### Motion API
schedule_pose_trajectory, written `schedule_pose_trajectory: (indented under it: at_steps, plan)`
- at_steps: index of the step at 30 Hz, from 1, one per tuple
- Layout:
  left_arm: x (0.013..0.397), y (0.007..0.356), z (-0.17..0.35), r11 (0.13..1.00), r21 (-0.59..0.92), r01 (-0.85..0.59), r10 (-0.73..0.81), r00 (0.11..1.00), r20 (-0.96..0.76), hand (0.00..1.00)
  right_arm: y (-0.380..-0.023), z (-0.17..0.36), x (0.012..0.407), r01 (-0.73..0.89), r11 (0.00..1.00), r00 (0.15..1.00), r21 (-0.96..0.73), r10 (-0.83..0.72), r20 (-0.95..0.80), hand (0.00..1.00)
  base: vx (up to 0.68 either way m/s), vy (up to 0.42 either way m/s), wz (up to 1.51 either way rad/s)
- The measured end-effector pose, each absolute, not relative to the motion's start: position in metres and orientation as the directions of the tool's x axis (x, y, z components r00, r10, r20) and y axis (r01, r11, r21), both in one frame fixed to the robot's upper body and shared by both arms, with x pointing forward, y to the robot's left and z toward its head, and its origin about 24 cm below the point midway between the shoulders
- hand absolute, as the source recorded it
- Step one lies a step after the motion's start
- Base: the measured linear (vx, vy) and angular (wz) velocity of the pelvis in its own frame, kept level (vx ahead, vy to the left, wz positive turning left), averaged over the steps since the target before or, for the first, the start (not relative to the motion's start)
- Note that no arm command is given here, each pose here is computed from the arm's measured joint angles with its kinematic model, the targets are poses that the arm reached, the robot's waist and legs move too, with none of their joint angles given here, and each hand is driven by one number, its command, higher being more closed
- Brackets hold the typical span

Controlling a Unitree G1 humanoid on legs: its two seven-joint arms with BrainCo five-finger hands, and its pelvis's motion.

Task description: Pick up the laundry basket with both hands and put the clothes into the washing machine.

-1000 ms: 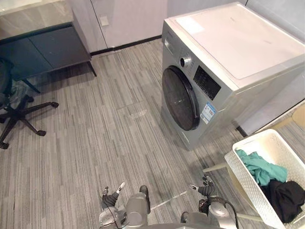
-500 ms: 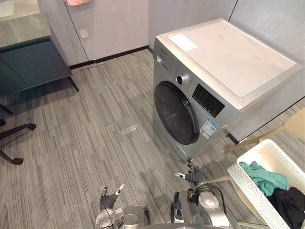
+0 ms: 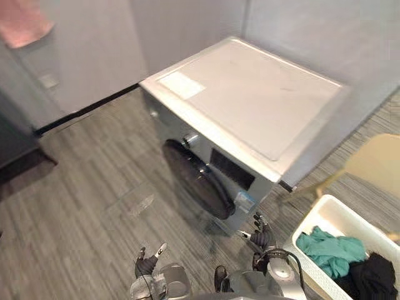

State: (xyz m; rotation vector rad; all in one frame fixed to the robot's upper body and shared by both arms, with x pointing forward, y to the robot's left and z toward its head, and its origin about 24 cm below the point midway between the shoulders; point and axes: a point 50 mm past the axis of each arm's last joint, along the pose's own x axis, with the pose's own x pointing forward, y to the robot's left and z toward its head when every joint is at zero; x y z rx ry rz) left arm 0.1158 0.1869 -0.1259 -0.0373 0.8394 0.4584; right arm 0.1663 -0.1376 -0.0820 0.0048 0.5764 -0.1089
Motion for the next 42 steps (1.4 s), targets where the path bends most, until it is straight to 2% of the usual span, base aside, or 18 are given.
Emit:
schedule_pose_trajectory:
  at_steps: [8, 11, 13, 20, 26, 32, 36, 42]
  plan:
    - [0.115, 0.188, -0.126, 0.895, 0.164, -0.415, 0.396, 0.567, -0.723, 0.0, -0.139, -0.093, 0.149, 0.09, 0.994, 0.795, -0.068, -0.113, -0.597, 0.0, 0.14, 0.241, -0.91]
    - [0.108, 0.171, -0.134, 0.911, 0.143, -0.386, 0.351, 0.546, -0.761, 0.0, -0.149, -0.09, 0.145, 0.104, 0.989, 0.801, -0.103, -0.145, -0.581, 0.0, 0.03, 0.457, -0.58]
    - [0.109, 0.185, -0.132, 0.897, 0.178, -0.405, 0.392, 0.542, -0.743, 0.0, -0.139, -0.088, 0.14, 0.106, 0.992, 0.799, -0.07, -0.127, -0.587, 0.0, 0.07, 0.464, -0.44]
    - [0.124, 0.175, -0.128, 0.898, 0.143, -0.416, 0.382, 0.578, -0.721, 0.0, -0.12, -0.076, 0.153, 0.028, 0.998, 0.848, -0.061, -0.056, -0.526, 0.0, -0.05, 0.265, -0.86]
    - [0.136, 0.175, -0.13, 0.916, 0.157, -0.369, 0.361, 0.586, -0.726, 0.0, -0.123, -0.093, 0.153, -0.1, 0.986, 0.811, -0.135, 0.002, -0.586, 0.0, -0.19, 0.123, -0.65]
    - [0.134, 0.178, -0.133, 0.915, 0.173, -0.363, 0.366, 0.574, -0.733, 0.0, -0.13, -0.074, 0.196, -0.16, 0.96, 0.876, -0.23, 0.031, -0.48, 0.0, -0.07, -0.007, -0.09]
    - [0.133, 0.187, -0.135, 0.908, 0.189, -0.374, 0.382, 0.554, -0.739, 0.0, -0.106, -0.056, 0.216, -0.225, 0.95, 0.911, -0.215, 0.127, -0.392, 0.0, 0.02, -0.011, 0.07]
    - [0.154, 0.185, -0.127, 0.919, 0.19, -0.347, 0.374, 0.608, -0.7, 0.0, -0.088, -0.029, 0.245, -0.273, 0.93, 0.94, -0.247, 0.204, -0.273, 0.0, 0.03, 0.018, 0.19]
